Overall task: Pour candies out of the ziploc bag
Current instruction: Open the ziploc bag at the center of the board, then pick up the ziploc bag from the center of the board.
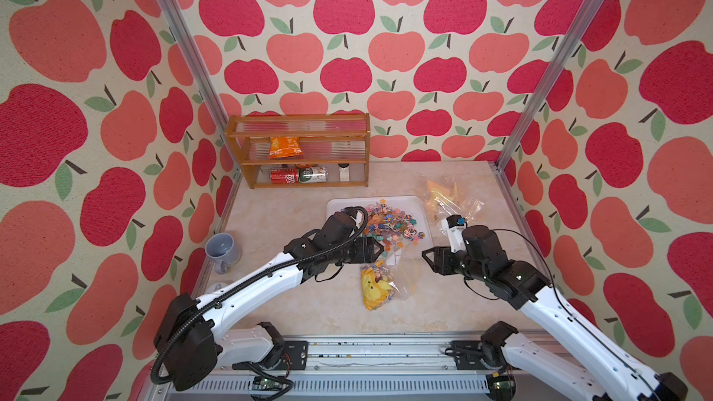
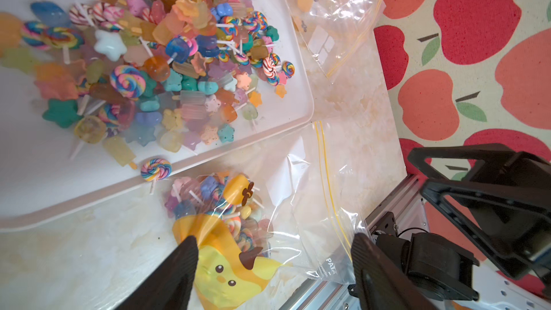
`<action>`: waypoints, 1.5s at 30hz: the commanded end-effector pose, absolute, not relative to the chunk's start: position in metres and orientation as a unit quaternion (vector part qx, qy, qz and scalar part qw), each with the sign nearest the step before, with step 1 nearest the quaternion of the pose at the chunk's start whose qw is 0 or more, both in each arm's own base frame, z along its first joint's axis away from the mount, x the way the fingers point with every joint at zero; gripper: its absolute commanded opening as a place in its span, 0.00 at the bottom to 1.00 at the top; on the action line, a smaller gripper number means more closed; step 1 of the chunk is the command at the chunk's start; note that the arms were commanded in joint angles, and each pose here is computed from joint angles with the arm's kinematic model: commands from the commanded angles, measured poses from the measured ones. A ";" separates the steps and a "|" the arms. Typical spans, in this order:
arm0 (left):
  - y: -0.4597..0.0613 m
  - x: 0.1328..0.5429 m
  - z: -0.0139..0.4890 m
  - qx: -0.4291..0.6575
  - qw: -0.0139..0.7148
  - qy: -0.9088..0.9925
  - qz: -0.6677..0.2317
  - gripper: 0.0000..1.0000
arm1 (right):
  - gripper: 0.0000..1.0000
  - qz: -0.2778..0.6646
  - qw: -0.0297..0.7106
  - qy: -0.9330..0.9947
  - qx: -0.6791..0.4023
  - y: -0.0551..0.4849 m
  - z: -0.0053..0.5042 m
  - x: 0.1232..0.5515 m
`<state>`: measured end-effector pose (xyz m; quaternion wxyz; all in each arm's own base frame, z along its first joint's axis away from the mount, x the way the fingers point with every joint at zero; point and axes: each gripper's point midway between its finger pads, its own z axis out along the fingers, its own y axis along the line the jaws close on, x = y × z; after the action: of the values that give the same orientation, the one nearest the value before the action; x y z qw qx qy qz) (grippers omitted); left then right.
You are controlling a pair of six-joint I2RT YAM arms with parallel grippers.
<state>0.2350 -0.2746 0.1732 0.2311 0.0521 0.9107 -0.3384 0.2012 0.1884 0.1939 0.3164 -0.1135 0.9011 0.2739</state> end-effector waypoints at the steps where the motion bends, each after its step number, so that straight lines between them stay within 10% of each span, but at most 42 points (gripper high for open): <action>1: -0.271 0.232 0.156 0.021 0.202 0.909 -0.364 0.82 | 0.57 0.287 0.293 0.896 -0.169 0.213 0.203 0.187; 16: -0.261 0.211 0.091 -0.025 0.144 0.913 -0.380 0.86 | 0.60 0.278 0.217 0.916 -0.193 0.263 0.154 0.185; 34: -0.265 0.196 0.066 -0.025 0.122 0.916 -0.381 0.86 | 0.34 0.241 0.169 0.939 -0.178 0.262 0.117 0.180; 39: -0.270 0.195 0.063 -0.021 0.117 0.915 -0.384 0.86 | 0.06 0.219 0.158 0.948 -0.170 0.254 0.108 0.178; 45: -0.276 0.194 0.059 -0.020 0.111 0.915 -0.388 0.85 | 0.00 0.217 0.188 0.945 -0.158 0.247 0.119 0.183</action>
<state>0.1963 -0.2715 0.0616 0.1185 -0.0198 0.9169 -0.3807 0.1858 0.2590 0.1206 0.1814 -0.1666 0.9396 0.2375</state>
